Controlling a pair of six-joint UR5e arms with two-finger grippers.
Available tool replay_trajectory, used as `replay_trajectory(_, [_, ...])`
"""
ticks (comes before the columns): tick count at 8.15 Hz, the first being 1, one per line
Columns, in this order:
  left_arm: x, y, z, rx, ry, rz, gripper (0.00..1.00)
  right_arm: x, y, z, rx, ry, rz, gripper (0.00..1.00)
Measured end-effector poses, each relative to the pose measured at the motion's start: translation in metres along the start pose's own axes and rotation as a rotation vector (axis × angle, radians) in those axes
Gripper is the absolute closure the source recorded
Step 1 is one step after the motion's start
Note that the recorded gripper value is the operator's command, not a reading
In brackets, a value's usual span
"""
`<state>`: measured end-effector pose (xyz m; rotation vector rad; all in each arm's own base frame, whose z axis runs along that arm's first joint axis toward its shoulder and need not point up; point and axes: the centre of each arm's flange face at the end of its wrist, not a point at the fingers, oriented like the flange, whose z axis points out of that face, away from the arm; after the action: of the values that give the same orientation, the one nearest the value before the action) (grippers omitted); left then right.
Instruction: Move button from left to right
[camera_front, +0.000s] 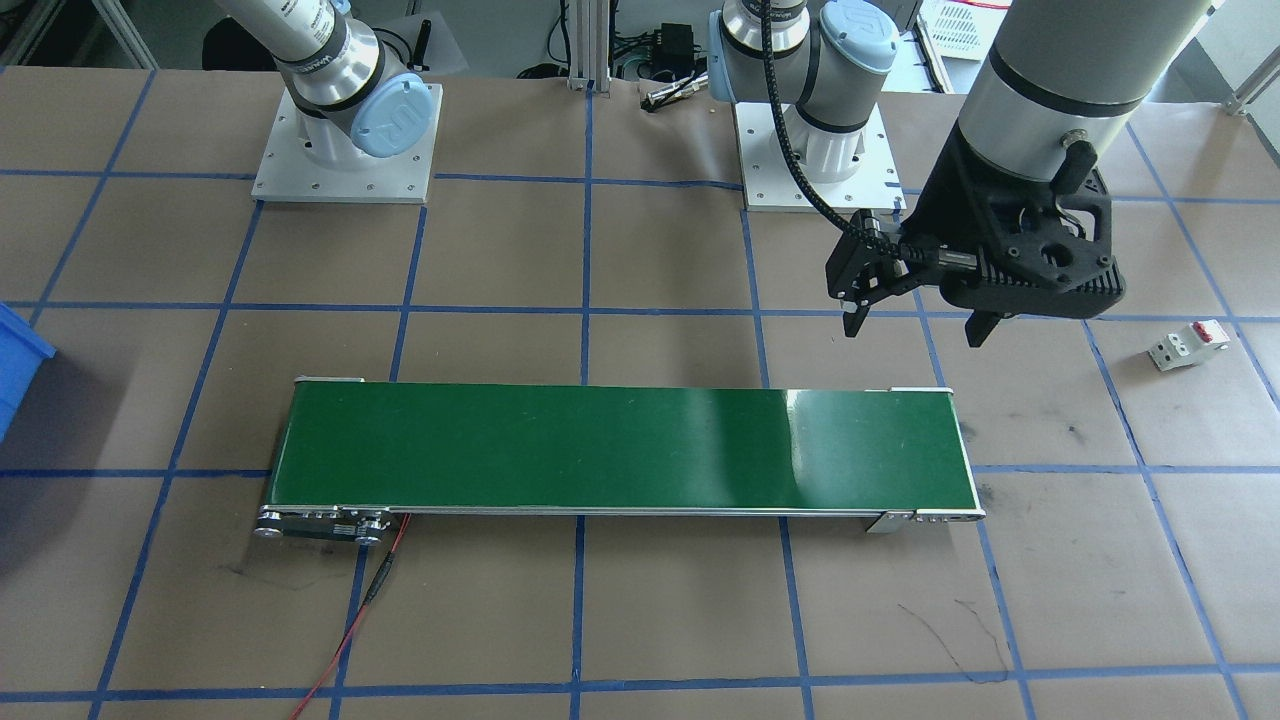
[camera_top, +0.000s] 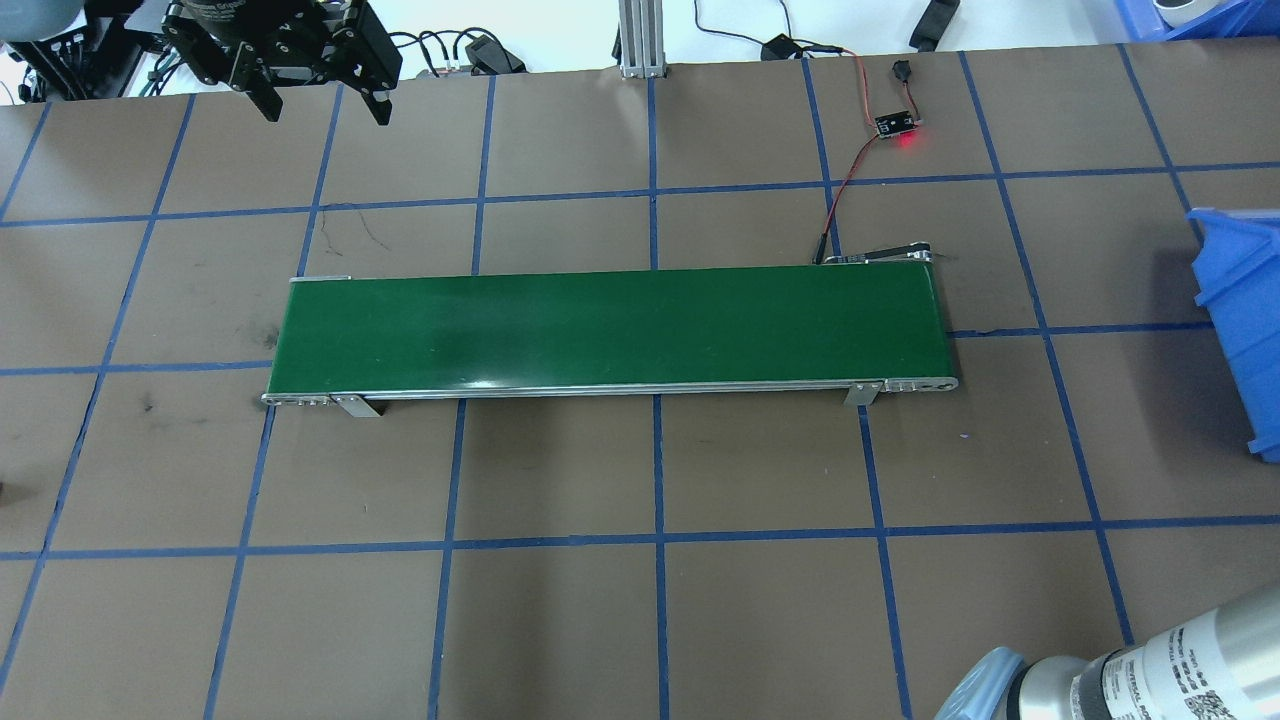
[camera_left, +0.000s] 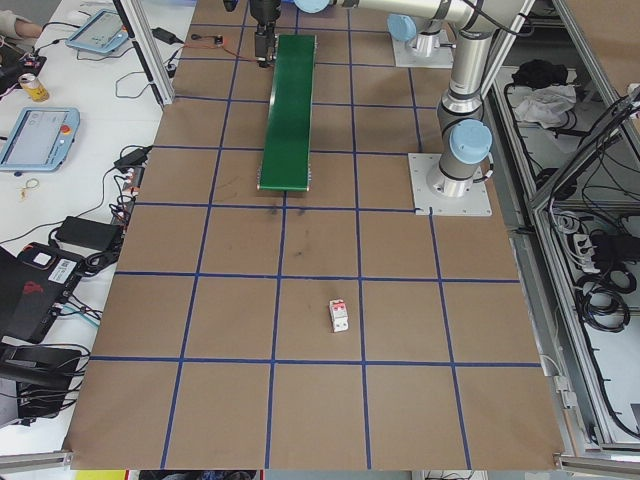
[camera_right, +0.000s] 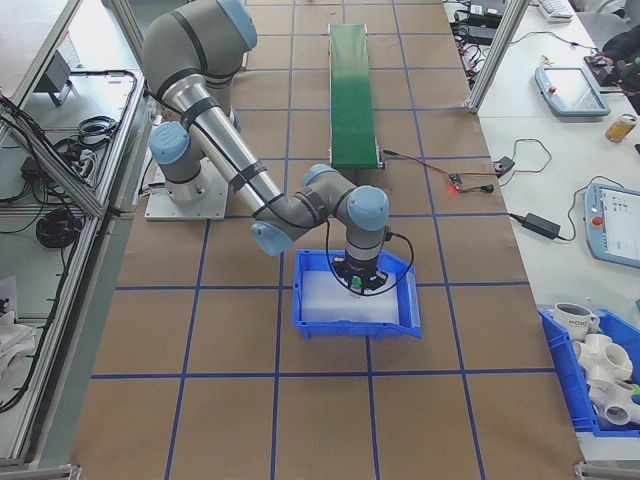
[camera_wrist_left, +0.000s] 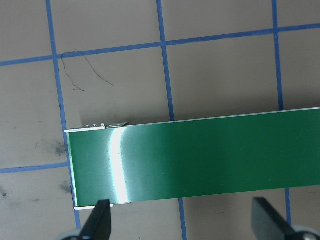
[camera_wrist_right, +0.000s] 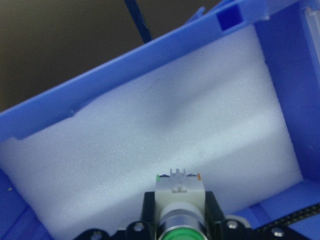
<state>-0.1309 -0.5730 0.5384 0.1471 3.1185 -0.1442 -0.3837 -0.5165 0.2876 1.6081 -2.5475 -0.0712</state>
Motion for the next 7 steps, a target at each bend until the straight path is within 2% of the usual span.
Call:
replay_trajectory(1, [0.0, 0.0, 0.0, 0.0, 0.0, 0.0, 0.0, 0.003, 0.001, 0.024, 0.016, -0.019, -0.03, 0.41])
replay_trajectory(2, [0.0, 0.0, 0.0, 0.0, 0.0, 0.0, 0.0, 0.005, 0.0, 0.044, 0.038, -0.036, -0.044, 0.12])
replay_trajectory(3, [0.0, 0.0, 0.0, 0.0, 0.0, 0.0, 0.0, 0.005, 0.0, 0.054, 0.051, -0.045, -0.053, 0.0])
replay_trajectory(5, [0.0, 0.0, 0.001, -0.001, 0.001, 0.0, 0.0, 0.004, 0.002, 0.055, 0.056, -0.051, -0.057, 0.0])
replay_trajectory(7, [0.0, -0.001, 0.001, 0.0, 0.002, 0.0, 0.0, -0.001, 0.003, 0.023, 0.045, -0.032, -0.046, 0.0])
